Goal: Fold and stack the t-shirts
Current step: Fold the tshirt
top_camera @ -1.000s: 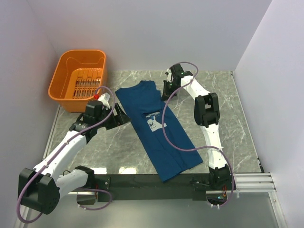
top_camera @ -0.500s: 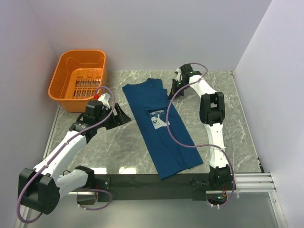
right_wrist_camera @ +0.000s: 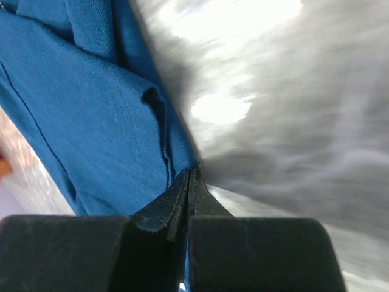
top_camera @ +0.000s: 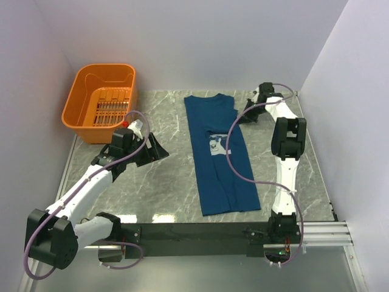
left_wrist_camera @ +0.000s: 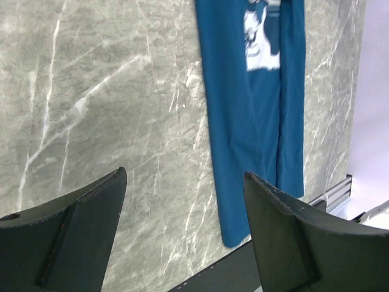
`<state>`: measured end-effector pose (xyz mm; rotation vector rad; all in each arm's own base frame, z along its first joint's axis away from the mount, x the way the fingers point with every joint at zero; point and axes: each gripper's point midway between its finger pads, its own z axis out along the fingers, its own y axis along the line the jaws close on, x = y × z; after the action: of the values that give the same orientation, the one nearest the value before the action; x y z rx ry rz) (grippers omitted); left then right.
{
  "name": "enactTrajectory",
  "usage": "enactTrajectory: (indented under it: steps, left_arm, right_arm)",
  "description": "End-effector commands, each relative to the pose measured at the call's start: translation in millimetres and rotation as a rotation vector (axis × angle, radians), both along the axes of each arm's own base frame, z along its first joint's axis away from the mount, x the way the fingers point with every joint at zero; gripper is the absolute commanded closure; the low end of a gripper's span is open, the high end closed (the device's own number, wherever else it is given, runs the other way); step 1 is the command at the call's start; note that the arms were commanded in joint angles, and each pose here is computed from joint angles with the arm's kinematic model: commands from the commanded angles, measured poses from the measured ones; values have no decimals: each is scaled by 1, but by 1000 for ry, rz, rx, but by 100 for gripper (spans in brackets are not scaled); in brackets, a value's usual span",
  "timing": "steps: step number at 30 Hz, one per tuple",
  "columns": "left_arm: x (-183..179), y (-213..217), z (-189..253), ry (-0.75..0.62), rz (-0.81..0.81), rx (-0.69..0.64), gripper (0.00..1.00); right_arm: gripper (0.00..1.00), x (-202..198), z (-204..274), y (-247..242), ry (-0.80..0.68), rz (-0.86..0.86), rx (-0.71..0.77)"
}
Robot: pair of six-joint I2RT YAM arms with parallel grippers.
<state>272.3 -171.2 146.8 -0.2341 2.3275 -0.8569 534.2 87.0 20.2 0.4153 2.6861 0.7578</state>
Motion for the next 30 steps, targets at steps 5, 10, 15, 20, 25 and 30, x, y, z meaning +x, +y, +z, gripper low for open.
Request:
enactTrajectory:
  steps: [5,10,15,20,25,30]
  left_arm:
    - [9,-19,26,-119,-127,-4,18]
    - [7,-45,40,-236,-311,121,18]
    - [-2,-75,60,-528,-562,287,18]
    - [-28,-92,73,-879,-798,372,16]
    - [-57,-104,51,-1078,-1021,460,7]
    - [-87,-131,27,-1129,-1178,520,7]
  right_arm:
    - [100,28,30,-45,-122,-89,-89]
    - [62,20,77,-46,-257,70,-112]
    - [51,-24,137,-52,-411,283,-223]
    - [48,-96,173,-36,-563,604,-240]
    - [45,-195,188,-20,-940,1081,-382]
    - [22,-277,157,-9,-1230,1410,-587]
